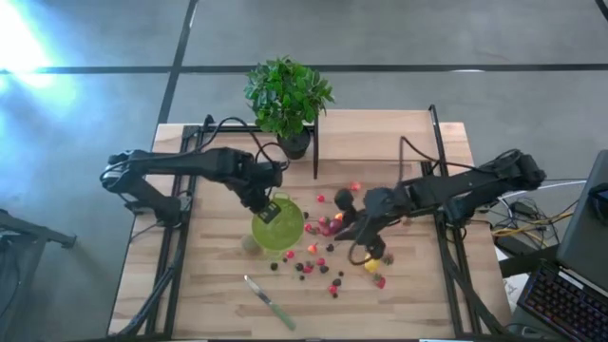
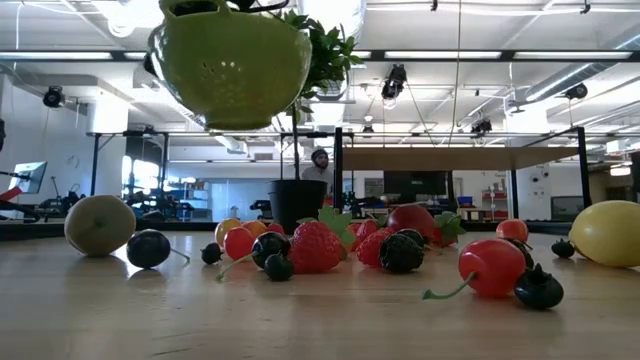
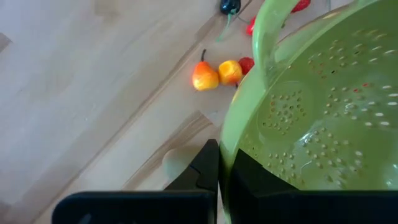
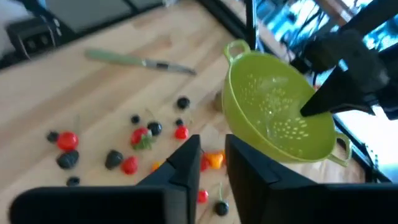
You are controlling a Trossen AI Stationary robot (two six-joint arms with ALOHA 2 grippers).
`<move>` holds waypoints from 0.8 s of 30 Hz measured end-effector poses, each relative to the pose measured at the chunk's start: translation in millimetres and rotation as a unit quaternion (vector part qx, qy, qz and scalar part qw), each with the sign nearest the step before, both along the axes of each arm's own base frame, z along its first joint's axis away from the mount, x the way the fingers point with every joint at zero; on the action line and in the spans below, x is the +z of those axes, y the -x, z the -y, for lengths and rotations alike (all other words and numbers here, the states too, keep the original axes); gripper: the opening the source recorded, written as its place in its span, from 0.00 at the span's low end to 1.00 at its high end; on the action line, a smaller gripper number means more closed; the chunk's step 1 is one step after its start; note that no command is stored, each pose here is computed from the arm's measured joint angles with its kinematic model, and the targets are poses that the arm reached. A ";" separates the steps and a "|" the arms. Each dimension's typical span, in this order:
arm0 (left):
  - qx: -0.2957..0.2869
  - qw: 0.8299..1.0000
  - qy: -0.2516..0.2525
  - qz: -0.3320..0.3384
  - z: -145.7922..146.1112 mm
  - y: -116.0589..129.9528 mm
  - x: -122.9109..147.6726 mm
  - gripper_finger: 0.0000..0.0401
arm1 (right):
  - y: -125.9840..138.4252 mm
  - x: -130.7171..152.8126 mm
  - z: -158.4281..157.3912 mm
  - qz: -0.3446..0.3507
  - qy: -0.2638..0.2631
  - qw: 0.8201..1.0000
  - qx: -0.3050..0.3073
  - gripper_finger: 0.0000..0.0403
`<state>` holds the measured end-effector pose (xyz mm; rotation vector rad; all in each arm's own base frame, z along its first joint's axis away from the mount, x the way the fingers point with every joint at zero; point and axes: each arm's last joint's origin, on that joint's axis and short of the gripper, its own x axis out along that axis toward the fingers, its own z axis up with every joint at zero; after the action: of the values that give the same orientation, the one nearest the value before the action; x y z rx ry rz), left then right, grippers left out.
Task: Pick & Place Fruit
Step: Put the green strainer bowl on the shelf
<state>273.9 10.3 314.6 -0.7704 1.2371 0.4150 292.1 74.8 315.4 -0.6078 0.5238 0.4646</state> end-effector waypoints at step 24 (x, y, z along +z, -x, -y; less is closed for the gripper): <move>-0.007 1.000 0.008 -0.002 -9.2 -10.3 3.6 0.02 | -83.9 -18.3 -18.0 -0.070 0.115 0.991 0.008 0.47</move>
<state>284.2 19.5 318.3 -0.7741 1.2505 0.3952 376.0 92.8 297.1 -0.8046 0.7126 0.4678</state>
